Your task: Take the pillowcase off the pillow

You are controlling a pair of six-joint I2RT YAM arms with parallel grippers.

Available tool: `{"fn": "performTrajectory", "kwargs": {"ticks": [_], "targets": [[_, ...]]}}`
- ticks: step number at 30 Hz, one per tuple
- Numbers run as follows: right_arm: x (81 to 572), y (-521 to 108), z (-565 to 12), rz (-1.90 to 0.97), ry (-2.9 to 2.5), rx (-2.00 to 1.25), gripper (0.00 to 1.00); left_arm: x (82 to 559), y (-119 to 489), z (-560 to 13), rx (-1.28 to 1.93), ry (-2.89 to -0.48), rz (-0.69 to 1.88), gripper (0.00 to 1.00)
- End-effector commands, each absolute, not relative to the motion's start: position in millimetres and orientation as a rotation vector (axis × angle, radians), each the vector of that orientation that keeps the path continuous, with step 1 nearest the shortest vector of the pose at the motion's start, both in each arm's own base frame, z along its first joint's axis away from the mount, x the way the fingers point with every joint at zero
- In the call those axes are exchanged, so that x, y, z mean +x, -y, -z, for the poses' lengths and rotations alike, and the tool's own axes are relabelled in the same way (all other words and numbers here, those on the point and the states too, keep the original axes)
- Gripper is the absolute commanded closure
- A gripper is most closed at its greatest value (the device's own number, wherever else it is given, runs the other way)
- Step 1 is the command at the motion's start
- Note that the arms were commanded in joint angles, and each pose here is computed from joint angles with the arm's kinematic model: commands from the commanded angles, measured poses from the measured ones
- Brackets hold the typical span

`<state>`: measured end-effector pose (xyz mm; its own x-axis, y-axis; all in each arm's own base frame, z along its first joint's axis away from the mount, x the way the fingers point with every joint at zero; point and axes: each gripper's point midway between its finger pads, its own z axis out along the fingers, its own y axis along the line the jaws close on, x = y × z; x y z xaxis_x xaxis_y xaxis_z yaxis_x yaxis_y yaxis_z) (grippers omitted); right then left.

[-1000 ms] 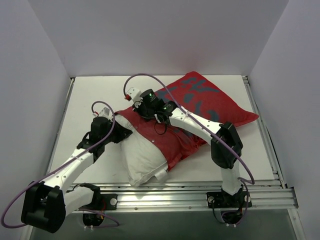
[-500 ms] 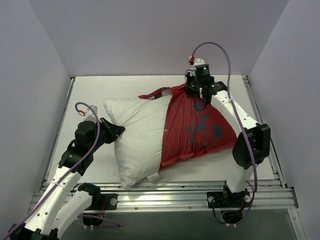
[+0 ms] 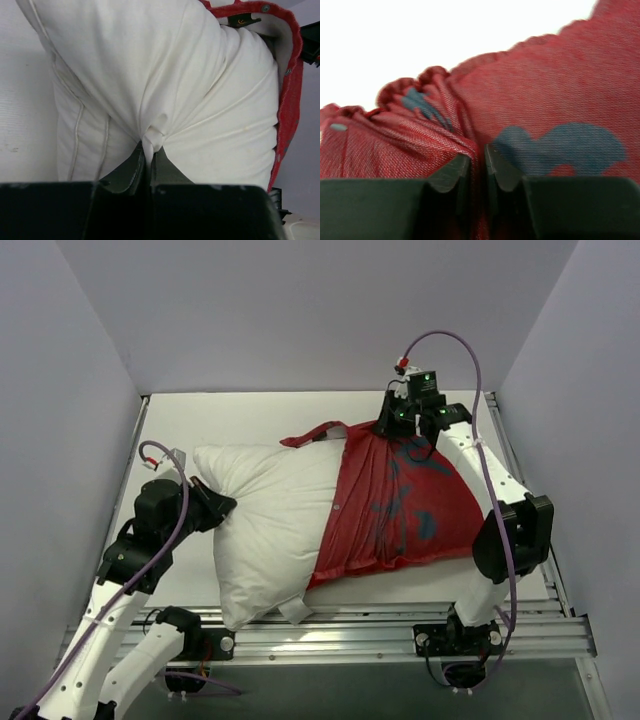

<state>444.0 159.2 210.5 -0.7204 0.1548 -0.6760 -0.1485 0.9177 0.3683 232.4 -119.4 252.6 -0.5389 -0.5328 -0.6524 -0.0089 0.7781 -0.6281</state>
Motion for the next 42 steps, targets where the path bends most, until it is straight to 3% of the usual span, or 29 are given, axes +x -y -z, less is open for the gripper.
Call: {"fn": "performTrajectory", "kwargs": {"ticks": [1, 2, 3, 6, 8, 12, 16, 22, 28, 32, 36, 38, 39, 42], "targets": [[466, -164, -262, -0.404, -2.075, -0.028, 0.80, 255, 110, -281, -0.389, -1.948, 0.665, 0.98], [457, -173, -267, -0.421, -2.063, -0.048, 0.73, 263, 114, -278, -0.387, -1.963, 0.666, 0.98], [450, -181, -271, -0.433, -2.053, -0.067, 0.58, 269, 117, -288, -0.380, -1.943, 0.678, 0.98], [416, -203, -289, -0.442, -2.022, -0.106, 0.40, 286, 122, -305, -0.368, -1.916, 0.682, 0.98], [387, -212, -308, -0.434, -1.971, -0.105, 0.34, 296, 126, -312, -0.363, -1.900, 0.689, 0.98], [342, -208, -290, -0.399, -1.992, -0.099, 0.20, 309, 125, -323, -0.389, -1.860, 0.682, 0.98], [304, -172, -234, -0.293, -2.116, -0.029, 0.19, 319, 126, -327, -0.399, -1.855, 0.666, 0.98], [274, -171, -179, -0.448, -2.163, 0.017, 0.24, 337, 115, -320, -0.429, -1.865, 0.567, 0.98], [322, -150, -137, -0.499, -2.175, 0.154, 0.28, 366, 98, -307, -0.456, -1.876, 0.436, 0.98], [356, -158, -143, -0.512, -2.138, 0.160, 0.28, 384, 103, -296, -0.438, -1.917, 0.429, 0.97], [389, -168, -164, -0.515, -2.079, 0.142, 0.28, 382, 111, -297, -0.396, -1.943, 0.475, 0.53], [397, -172, -160, -0.517, -2.081, 0.148, 0.28, 370, 107, -297, -0.406, -1.954, 0.467, 0.43], [402, -176, -166, -0.535, -2.057, 0.148, 0.28, 361, 103, -290, -0.419, -1.984, 0.451, 0.27], [410, -185, -164, -0.557, -2.049, 0.149, 0.28, 330, 97, -275, -0.425, -2.041, 0.442, 0.02]]}}
